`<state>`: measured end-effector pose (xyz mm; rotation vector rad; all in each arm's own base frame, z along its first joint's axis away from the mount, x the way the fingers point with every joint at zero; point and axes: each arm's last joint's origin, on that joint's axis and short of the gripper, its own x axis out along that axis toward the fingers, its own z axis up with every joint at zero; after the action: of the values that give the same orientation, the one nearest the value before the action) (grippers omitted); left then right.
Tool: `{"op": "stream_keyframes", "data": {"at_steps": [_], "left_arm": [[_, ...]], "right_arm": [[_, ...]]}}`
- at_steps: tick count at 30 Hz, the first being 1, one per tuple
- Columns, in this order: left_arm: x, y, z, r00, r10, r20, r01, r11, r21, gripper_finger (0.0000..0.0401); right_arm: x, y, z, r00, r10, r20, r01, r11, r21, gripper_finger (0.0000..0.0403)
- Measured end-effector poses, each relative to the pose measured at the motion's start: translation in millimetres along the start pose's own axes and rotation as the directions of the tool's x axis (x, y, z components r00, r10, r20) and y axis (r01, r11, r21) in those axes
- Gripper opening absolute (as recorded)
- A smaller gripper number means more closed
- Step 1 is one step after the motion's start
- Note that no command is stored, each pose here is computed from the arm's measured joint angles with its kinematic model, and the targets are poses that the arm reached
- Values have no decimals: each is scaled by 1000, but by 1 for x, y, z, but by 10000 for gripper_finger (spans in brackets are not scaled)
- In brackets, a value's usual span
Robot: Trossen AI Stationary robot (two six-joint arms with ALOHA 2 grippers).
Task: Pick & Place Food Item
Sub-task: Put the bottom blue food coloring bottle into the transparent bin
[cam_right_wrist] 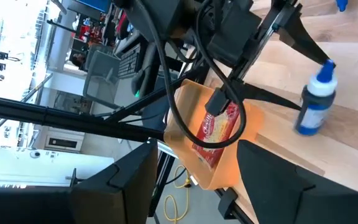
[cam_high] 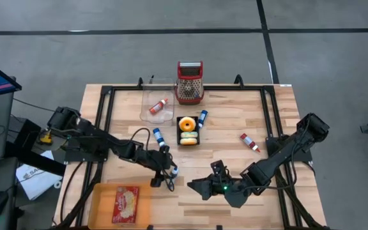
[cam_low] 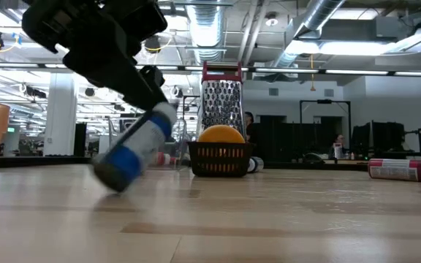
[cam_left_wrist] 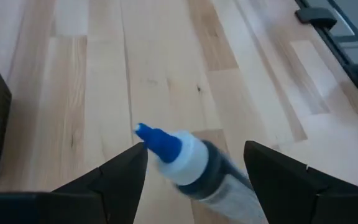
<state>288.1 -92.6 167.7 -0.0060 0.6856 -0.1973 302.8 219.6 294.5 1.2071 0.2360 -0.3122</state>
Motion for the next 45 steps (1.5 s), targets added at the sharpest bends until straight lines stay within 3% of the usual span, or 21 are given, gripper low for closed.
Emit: {"op": "stream_keyframes", "data": {"at_steps": [10, 13, 16, 19, 28, 35, 45], "left_arm": [[9, 2, -6, 999, -17, -35, 15, 999, -38, 264], [9, 2, -6, 999, -19, -37, 13, 988, -151, 264], [8, 1, -6, 999, -13, -33, 1, 939, -345, 264], [7, -4, -7, 999, 5, -42, -21, 909, -417, 264], [6, -11, -15, 992, 85, -93, -119, 873, -474, 264], [8, -19, -19, 991, 86, -105, -127, 863, -489, 265], [39, -41, -31, 987, 51, -150, -115, 883, -455, 271]], "right_arm": [[0, -1, 0, 1000, -6, -1, 6, 1000, 3, 213], [0, -1, 0, 1000, -6, 0, 6, 1000, 6, 213], [0, -1, 0, 1000, -6, 7, 6, 1000, 12, 213], [0, 0, 1, 1000, -4, 29, 3, 1000, 15, 213], [0, 0, 1, 1000, -4, 30, 4, 1000, 7, 213], [0, 0, 1, 1000, -4, 30, 4, 1000, -4, 213], [0, 0, 1, 1000, -4, 28, 4, 1000, 1, 213]]}}
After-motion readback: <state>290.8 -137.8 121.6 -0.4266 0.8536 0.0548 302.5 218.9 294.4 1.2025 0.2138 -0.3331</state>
